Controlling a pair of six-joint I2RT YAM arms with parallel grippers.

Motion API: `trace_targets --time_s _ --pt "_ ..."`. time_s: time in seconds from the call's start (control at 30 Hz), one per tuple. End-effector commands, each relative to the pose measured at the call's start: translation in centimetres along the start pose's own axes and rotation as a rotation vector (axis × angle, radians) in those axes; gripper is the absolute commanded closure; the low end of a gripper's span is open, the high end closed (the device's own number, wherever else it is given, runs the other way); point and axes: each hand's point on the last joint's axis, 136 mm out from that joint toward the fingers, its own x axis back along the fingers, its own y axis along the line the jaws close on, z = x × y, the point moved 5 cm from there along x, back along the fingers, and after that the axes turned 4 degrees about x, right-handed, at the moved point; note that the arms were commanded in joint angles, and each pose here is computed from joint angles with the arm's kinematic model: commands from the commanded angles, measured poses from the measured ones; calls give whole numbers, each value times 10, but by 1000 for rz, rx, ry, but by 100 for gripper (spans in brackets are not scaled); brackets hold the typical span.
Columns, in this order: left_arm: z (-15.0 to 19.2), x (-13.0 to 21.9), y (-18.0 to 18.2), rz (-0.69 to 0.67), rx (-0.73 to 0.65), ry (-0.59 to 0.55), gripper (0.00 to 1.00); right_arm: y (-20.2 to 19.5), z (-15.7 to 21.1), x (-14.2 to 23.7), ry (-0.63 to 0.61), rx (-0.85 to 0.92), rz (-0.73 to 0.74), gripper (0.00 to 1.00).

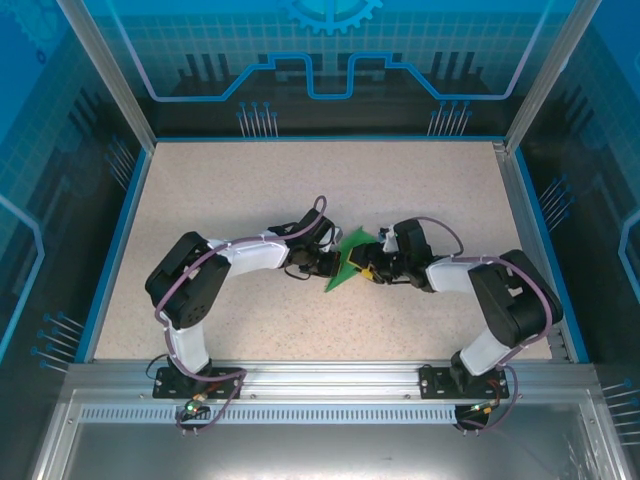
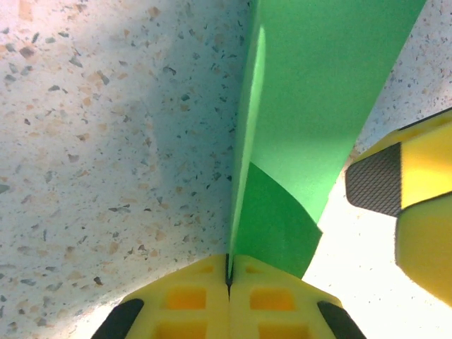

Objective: Fold a paper plane with a square sheet of paper (pick it up from the middle)
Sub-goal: Move a paper plane to the center of the table.

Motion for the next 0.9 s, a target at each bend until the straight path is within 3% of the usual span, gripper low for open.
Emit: trace_targets --time_s 0.0,0.87 --pt "-3 10 -5 39 15 -20 99 -10 0 0 11 21 84 46" --pt "-3 9 -5 50 19 -19 99 10 8 -20 65 -21 -72 46"
